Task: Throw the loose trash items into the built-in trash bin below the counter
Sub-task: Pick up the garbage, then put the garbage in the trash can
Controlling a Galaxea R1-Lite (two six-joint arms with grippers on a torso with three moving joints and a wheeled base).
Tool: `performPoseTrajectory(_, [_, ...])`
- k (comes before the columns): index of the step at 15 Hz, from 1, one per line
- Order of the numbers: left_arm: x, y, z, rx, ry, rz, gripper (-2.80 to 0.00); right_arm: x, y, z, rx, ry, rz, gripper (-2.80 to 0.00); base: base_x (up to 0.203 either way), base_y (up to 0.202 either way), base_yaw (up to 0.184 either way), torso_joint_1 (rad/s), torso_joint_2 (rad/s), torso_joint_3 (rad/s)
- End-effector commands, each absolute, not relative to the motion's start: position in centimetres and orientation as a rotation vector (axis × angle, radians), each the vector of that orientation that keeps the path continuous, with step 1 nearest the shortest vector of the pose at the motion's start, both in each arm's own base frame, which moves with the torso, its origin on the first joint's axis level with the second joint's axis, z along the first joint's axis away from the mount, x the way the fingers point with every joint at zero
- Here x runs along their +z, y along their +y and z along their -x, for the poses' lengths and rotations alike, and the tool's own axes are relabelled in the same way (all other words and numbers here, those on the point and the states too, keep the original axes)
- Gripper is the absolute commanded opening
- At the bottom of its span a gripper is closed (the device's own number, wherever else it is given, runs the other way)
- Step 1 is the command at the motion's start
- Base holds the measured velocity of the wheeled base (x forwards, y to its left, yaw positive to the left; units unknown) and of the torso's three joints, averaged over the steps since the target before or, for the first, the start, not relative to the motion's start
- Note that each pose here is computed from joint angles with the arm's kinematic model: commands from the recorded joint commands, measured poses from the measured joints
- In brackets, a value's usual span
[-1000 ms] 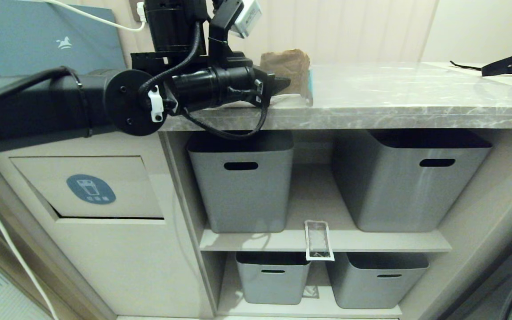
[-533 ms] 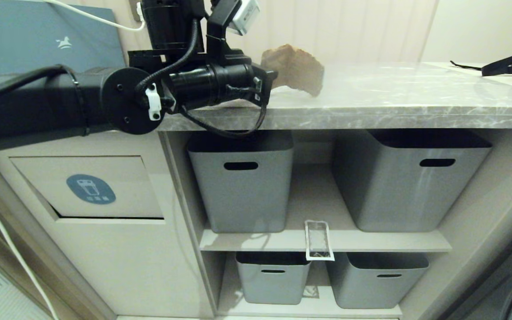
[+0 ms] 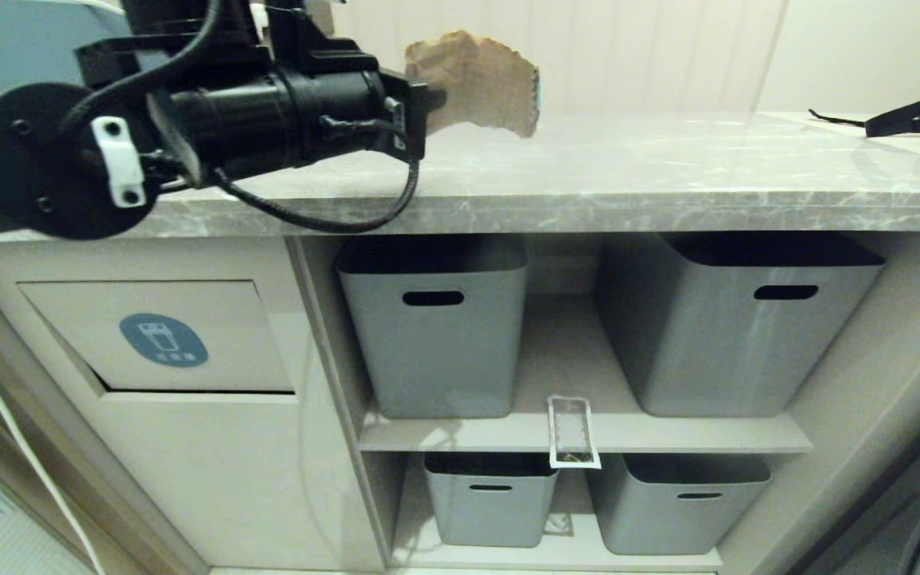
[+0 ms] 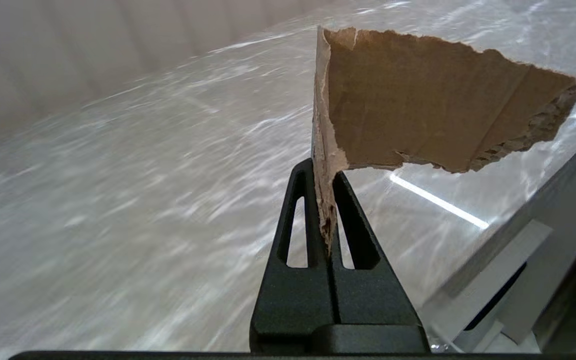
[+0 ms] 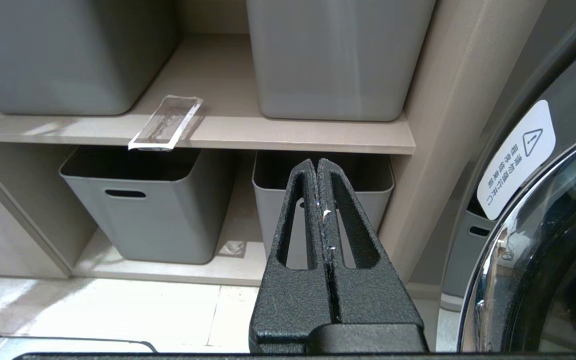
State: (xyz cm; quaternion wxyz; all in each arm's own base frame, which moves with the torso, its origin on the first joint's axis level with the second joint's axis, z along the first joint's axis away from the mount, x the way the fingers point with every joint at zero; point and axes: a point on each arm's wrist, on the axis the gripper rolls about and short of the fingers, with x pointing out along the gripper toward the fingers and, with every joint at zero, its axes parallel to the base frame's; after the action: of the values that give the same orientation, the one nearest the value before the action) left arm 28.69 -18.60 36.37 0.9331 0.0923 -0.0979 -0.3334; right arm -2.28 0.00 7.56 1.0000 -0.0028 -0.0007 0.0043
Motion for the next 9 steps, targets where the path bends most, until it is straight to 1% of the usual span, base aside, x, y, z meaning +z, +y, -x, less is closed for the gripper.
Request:
performPoseTrajectory(1, [37.7,-13.9,-24.1,-0.610,-0.270,-0.169,-2.80,7.6,0.0,2.3,0.009,-0.003,0.006,-2.80,0.000,0.000,0.000,0.000,0.00,0.000])
performPoseTrajectory(4, [37.9,-8.5,-20.4,-0.472,-0.346,-0.143,-2.80,7.6,0.0,2.3,0.010,-0.003,0.006,-2.80,0.000,0.000,0.000,0.000,0.00,0.000])
performPoseTrajectory(6, [37.6,-4.9,-18.0,-0.344,-0.360,-0.125,-2.80,7.6,0.0,2.3,0.009,-0.002,0.006,-2.80,0.000,0.000,0.000,0.000,0.00,0.000])
performPoseTrajectory(8, [36.4,-2.5,-15.0,-0.256,-0.349,-0.041,-2.80,7.6,0.0,2.3,0.010,-0.003,0.006,-2.80,0.000,0.000,0.000,0.000,0.00,0.000])
performPoseTrajectory(9, [35.2,-1.7,-13.6,-0.222,-0.330,0.015,-2.80,7.6,0.0,2.3,0.011,-0.003,0.006,-2.80,0.000,0.000,0.000,0.000,0.00,0.000])
